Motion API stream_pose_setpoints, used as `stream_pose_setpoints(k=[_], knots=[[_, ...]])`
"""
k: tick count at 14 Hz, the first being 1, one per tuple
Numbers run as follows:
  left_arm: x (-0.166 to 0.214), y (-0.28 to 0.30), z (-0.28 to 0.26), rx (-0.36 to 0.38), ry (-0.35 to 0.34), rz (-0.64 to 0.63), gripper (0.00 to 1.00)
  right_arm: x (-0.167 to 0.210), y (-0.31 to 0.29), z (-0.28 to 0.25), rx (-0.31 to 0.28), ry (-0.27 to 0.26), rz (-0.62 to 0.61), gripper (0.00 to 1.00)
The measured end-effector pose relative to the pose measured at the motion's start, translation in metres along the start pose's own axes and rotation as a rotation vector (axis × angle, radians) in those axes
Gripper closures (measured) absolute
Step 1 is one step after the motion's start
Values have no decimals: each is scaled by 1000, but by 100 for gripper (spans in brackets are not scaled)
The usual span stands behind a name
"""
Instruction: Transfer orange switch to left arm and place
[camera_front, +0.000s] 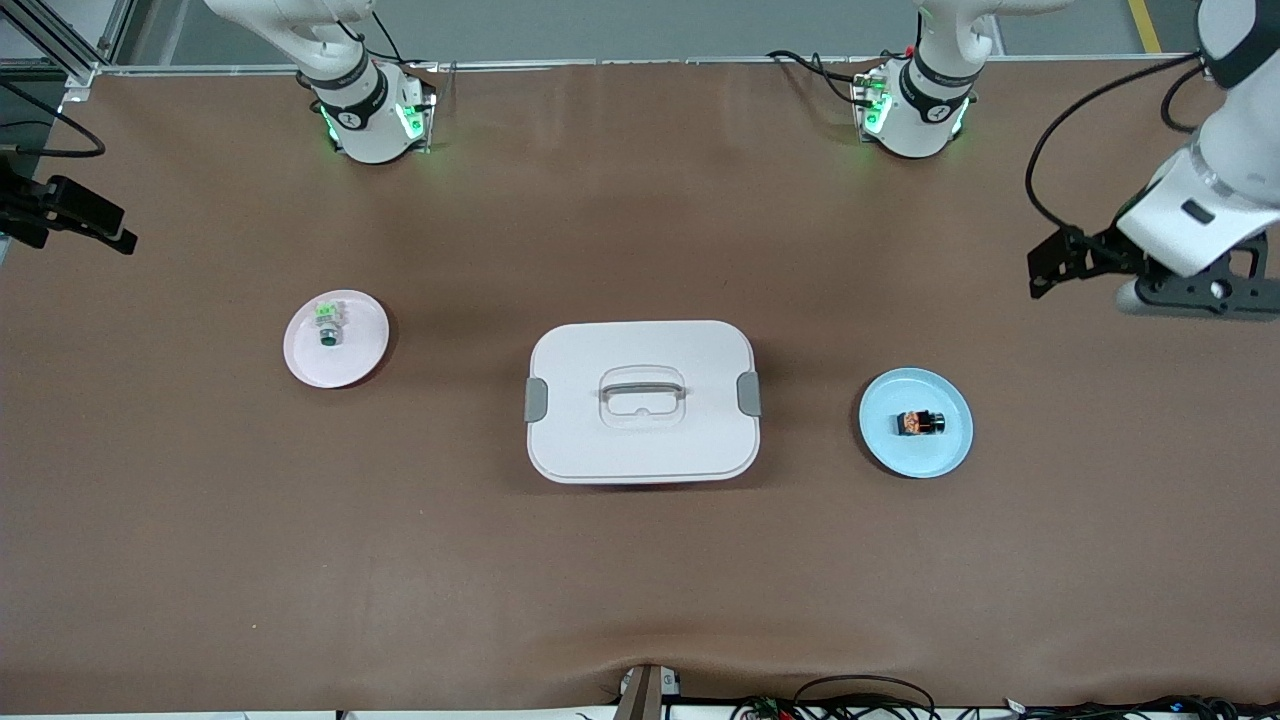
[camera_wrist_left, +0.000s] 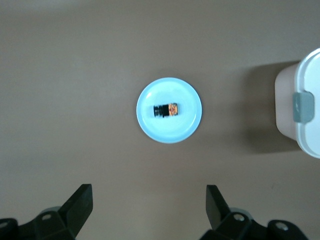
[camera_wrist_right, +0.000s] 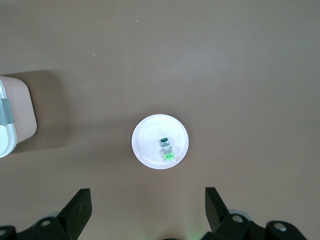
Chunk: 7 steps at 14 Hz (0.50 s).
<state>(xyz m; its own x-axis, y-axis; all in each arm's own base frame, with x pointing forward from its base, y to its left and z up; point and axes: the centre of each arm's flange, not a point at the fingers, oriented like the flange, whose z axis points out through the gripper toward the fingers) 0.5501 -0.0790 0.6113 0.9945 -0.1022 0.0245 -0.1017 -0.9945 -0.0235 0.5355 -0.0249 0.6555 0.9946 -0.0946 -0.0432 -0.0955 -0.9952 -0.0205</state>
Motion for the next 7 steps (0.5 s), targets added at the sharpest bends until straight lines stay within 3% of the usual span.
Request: stream_pose_setpoints(k=[7], knots=[[-40,-7,-35,6,-12,-14,0,0,0,1,12,1,23,0]])
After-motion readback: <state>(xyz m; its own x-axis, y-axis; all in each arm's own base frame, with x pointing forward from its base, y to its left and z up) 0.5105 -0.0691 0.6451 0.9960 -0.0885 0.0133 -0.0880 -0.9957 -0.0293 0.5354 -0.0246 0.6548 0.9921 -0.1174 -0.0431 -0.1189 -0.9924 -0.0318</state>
